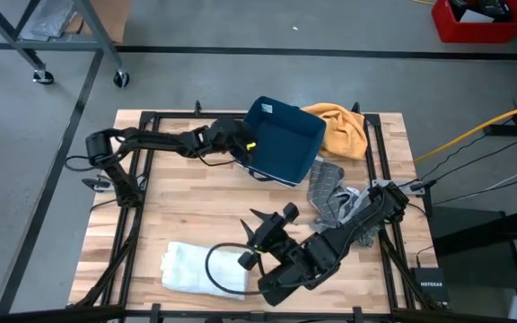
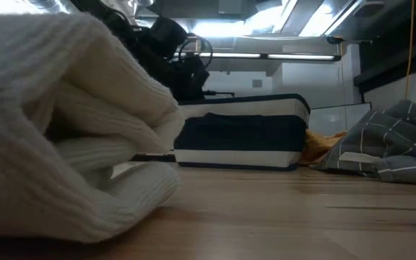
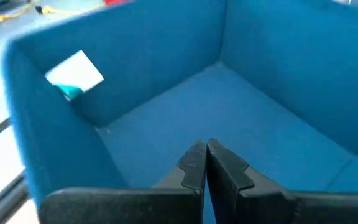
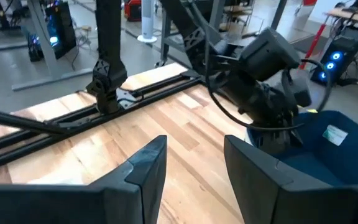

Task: Fold towel
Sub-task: Move the blue laundry bin to the top left, then move the white patterned towel to the top left

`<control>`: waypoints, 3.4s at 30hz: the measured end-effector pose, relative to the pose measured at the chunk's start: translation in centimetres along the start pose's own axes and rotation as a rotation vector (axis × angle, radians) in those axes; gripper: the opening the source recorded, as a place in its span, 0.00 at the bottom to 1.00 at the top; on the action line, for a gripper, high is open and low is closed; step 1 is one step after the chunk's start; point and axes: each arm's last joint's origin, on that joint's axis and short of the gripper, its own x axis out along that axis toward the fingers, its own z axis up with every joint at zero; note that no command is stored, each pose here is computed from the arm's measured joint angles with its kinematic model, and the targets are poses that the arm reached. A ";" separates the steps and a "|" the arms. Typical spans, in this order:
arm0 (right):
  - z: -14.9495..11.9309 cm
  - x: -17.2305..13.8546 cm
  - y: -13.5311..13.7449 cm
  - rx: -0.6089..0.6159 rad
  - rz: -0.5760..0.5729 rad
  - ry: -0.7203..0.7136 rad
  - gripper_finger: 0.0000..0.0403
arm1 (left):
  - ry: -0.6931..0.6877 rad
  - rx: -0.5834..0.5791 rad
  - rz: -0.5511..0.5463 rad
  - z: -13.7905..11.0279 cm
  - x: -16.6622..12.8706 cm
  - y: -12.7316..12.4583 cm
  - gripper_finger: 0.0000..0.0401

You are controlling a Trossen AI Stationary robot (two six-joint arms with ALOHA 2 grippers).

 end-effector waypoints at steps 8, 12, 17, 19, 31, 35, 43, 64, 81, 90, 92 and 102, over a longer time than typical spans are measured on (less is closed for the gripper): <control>0.5 1.3 0.0 -0.002 0.040 0.052 0.41 | 0.080 -0.007 0.114 -0.7 -0.1 0.4 0.01; 0.4 1.2 0.0 0.001 0.049 0.057 0.41 | 0.122 -0.027 0.250 -0.6 -1.3 0.9 0.01; 0.4 1.2 0.1 0.008 0.069 0.078 0.41 | 0.193 -0.007 0.416 -0.4 -3.5 1.6 0.01; 0.3 1.1 0.2 0.010 0.084 0.094 0.41 | 0.218 0.041 0.427 -0.3 -4.1 1.7 0.01; 0.2 1.1 0.3 0.012 0.121 0.134 0.41 | 0.433 0.175 0.479 -1.7 -5.7 2.0 0.01; 0.2 1.1 0.3 0.011 0.128 0.143 0.41 | 0.520 0.187 0.466 -2.5 -6.3 1.7 0.01; 0.2 1.1 0.3 0.007 0.131 0.146 0.41 | 0.591 0.197 0.416 -3.5 -7.1 -0.6 0.01; 0.0 1.1 0.1 -0.040 0.120 0.155 0.41 | 0.077 0.098 0.401 2.9 -13.3 -1.0 0.01; -0.1 1.1 0.1 -0.039 0.139 0.176 0.41 | 0.576 0.145 -0.453 -1.8 -20.1 -6.9 0.01; -0.1 1.1 0.2 -0.038 0.156 0.194 0.41 | 0.587 0.165 -0.691 -4.8 -23.8 -13.1 0.01; -0.1 1.1 0.2 -0.038 0.156 0.194 0.41 | 0.553 0.160 -0.714 -5.9 -24.4 -14.2 0.01; -0.1 1.2 0.2 -0.037 0.154 0.194 0.41 | 0.424 -0.056 -0.780 -12.2 -25.6 -17.3 0.01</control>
